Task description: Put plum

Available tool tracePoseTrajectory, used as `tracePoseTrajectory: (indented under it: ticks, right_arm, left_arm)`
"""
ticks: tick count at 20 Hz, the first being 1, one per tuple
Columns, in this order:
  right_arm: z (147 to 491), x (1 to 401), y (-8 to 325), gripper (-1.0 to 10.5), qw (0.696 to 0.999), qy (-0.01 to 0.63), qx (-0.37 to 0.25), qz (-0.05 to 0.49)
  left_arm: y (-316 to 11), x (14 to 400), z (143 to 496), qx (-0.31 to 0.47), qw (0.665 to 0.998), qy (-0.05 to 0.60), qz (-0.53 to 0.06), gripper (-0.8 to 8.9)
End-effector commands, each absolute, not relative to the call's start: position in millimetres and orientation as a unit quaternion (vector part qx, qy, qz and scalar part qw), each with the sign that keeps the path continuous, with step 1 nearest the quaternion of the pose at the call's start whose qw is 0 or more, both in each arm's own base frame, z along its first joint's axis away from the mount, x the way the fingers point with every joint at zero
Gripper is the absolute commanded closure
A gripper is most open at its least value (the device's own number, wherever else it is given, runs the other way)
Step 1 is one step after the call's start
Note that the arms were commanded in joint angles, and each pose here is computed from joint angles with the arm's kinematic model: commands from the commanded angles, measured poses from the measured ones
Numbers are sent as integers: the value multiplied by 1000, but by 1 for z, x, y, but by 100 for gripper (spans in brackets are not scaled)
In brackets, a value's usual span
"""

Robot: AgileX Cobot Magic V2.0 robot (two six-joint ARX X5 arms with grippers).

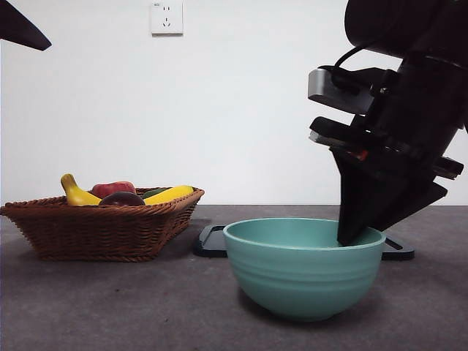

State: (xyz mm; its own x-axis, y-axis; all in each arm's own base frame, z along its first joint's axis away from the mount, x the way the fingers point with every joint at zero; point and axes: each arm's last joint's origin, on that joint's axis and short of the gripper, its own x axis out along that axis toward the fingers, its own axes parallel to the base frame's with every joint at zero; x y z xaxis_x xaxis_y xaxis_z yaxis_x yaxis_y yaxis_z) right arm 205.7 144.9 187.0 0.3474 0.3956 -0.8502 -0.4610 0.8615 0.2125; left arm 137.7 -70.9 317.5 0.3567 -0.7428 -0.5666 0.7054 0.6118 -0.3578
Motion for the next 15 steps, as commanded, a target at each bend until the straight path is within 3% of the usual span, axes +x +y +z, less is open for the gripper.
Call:
tracePoseTrajectory:
  ticks: [1, 5, 11, 15]
  right_arm:
    - [186, 206, 148, 754, 819, 512, -25, 257]
    - [202, 202, 145, 724, 835, 484, -17, 262]
    - [265, 180, 128, 724, 874, 395, 7, 282]
    - [299, 155, 114, 724, 877, 358, 28, 318]
  left_arm:
    - [-72, 139, 323, -20, 825, 345, -447, 408]
    - [-72, 139, 323, -20, 825, 345, -447, 408]
    - [-72, 139, 323, -20, 825, 345, -447, 408]
    - [-72, 139, 323, -20, 825, 345, -447, 408]
